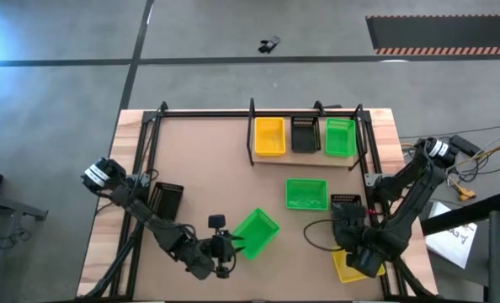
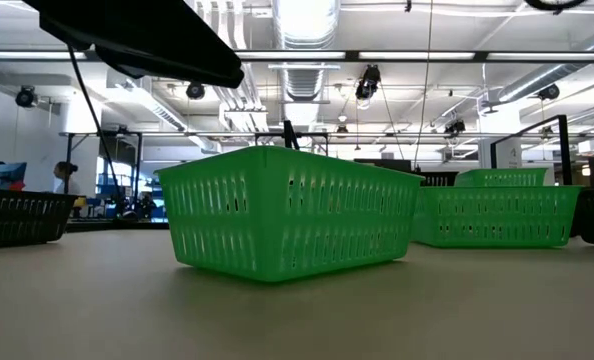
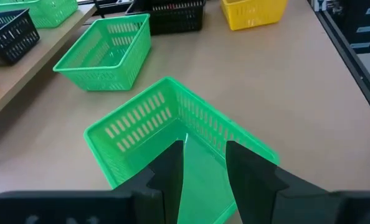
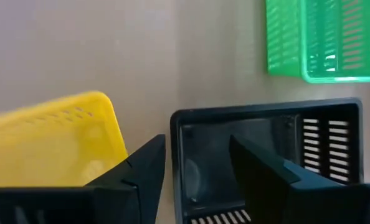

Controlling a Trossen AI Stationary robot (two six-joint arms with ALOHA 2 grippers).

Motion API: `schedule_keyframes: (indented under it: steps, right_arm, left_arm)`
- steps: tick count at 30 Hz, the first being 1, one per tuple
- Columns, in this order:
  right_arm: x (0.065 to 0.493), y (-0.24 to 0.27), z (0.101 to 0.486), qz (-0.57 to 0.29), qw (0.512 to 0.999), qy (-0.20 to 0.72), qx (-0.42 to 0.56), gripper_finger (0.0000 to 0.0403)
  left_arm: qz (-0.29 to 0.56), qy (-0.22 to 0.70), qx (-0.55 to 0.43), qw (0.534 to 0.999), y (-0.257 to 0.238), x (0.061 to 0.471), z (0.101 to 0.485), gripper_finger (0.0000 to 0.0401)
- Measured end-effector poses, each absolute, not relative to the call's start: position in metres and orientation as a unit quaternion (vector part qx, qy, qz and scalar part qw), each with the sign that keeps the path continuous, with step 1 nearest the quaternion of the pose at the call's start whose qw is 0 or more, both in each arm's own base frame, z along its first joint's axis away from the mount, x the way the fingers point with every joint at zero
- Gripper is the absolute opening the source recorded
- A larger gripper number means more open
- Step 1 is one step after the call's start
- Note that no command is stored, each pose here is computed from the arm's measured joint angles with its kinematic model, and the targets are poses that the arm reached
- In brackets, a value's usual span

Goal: Stack baskets on shelf by color
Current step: Stack the right black bin on top of the black bin on the shelf

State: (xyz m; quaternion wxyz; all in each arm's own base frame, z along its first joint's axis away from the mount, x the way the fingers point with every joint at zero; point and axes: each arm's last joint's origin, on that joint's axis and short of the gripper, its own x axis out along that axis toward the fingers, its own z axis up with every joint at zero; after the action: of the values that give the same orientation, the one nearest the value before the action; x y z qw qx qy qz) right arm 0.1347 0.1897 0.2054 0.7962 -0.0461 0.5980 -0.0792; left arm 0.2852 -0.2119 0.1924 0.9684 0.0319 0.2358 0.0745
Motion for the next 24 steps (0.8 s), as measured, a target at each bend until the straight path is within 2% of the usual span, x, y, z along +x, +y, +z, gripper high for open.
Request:
schedule_keyframes:
  steps: [11, 15, 20, 24]
  right_arm:
    - [0.136, 0.194, 0.180, -0.086, 0.757, 0.640, -0.100, 0.0128]
    - [0.135, 0.191, 0.177, -0.090, 0.752, 0.644, -0.109, 0.0092]
    - [0.140, 0.188, 0.177, -0.087, 0.747, 0.650, -0.115, 0.0022]
    - [0.145, 0.186, 0.185, -0.093, 0.746, 0.650, -0.115, 0.0013]
  left_arm:
    - [0.077, 0.234, 0.033, 0.969, -0.212, 0.285, 0.192, 0.0105]
    - [0.078, 0.234, 0.032, 0.969, -0.212, 0.286, 0.192, 0.0105]
    - [0.077, 0.231, 0.029, 0.970, -0.212, 0.286, 0.193, 0.0105]
    - [0.077, 0.230, 0.029, 0.970, -0.212, 0.286, 0.193, 0.0105]
